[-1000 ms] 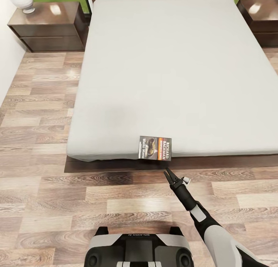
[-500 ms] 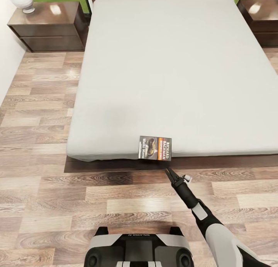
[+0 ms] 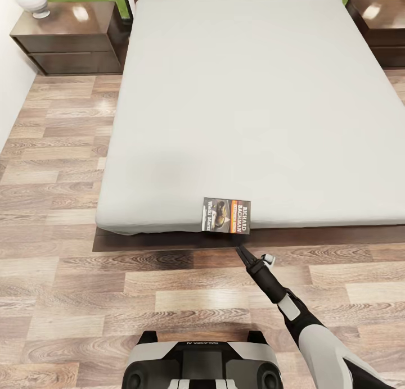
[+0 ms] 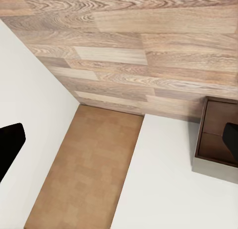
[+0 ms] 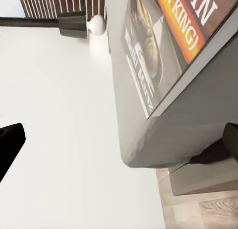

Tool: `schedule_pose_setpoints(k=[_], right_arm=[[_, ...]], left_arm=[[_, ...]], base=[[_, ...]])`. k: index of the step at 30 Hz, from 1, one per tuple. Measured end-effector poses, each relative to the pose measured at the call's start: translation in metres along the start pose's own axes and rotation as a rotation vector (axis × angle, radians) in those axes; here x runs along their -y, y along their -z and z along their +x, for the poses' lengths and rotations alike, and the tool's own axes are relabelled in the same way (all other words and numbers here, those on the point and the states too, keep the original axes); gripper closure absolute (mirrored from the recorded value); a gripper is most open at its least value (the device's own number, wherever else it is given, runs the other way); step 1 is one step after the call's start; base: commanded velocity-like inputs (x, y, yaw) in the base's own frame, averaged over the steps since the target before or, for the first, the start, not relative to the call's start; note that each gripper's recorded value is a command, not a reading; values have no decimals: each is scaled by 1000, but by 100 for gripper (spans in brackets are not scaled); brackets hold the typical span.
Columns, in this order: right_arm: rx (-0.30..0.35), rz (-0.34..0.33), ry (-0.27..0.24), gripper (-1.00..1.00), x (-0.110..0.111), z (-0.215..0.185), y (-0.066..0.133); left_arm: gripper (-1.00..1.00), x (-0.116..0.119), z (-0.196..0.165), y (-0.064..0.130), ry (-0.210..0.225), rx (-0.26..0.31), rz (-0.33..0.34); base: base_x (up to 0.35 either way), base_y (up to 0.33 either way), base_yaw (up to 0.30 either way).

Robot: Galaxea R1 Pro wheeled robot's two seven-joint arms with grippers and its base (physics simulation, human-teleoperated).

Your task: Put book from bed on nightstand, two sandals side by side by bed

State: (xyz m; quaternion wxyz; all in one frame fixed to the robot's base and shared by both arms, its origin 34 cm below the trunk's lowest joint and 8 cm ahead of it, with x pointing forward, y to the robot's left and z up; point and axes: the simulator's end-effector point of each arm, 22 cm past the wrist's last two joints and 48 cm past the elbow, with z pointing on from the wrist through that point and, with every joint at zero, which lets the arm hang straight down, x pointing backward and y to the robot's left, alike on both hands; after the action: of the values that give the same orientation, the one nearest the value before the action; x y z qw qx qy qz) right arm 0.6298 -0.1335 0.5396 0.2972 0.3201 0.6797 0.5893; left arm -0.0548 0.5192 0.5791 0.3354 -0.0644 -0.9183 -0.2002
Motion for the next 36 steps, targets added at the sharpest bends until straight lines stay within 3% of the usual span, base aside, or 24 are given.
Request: schedule_pose_setpoints(k=[36], right_arm=[[14, 17, 33, -100, 11, -24, 17]], left_arm=[[-100, 1, 2, -4, -3, -7, -2]], base=[[0, 0, 0]])
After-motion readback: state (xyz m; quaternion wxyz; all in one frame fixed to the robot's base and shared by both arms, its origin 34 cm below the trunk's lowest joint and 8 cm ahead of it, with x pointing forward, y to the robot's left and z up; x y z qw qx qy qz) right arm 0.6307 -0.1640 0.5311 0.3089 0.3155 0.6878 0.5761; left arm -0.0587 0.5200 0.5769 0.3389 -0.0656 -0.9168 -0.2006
